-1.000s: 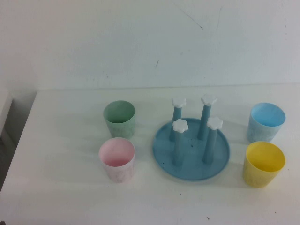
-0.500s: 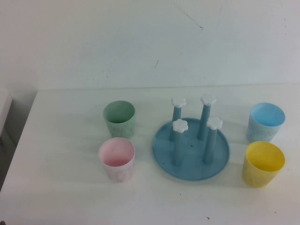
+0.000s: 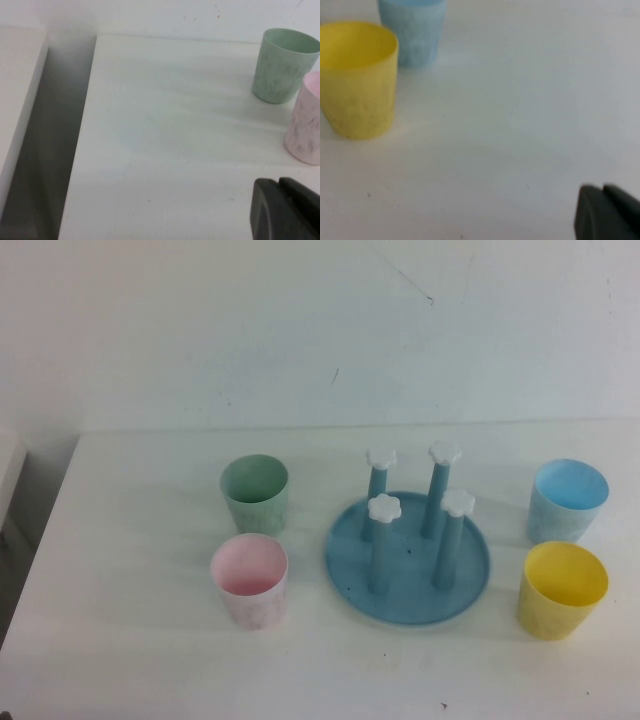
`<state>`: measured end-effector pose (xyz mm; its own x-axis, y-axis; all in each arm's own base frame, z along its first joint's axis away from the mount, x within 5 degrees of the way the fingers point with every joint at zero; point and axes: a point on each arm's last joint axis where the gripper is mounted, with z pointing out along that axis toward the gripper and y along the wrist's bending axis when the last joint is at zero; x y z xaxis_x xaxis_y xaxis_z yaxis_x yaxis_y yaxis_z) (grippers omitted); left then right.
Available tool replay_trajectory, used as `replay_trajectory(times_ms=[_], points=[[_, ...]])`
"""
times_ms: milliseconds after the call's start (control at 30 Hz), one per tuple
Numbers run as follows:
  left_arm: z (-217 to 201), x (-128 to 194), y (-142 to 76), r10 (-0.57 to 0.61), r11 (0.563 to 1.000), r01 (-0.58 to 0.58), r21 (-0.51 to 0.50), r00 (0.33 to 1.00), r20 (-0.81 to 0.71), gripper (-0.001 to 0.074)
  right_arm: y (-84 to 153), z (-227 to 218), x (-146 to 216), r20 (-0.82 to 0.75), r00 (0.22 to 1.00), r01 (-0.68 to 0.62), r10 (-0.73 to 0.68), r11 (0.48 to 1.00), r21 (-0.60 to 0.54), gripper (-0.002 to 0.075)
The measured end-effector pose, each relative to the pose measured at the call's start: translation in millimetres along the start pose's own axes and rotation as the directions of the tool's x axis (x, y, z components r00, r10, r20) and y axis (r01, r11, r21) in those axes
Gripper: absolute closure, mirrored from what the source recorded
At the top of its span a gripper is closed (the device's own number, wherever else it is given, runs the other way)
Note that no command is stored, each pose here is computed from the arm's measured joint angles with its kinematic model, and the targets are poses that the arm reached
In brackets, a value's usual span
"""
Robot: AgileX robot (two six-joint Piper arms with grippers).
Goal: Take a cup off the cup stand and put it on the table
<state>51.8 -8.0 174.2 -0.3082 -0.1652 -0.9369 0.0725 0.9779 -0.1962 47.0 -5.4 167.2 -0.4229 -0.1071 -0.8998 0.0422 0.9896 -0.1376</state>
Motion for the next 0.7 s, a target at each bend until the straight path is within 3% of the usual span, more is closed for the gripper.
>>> replay_trajectory(times_ms=[700], points=[[0.0,0.0,0.0,0.000,1.000,0.000,0.000,1.000,0.000,0.0737,-0.4,1.8,-0.1,0.033,0.999,-0.038,0.038,0.999,0.008,0.0729]])
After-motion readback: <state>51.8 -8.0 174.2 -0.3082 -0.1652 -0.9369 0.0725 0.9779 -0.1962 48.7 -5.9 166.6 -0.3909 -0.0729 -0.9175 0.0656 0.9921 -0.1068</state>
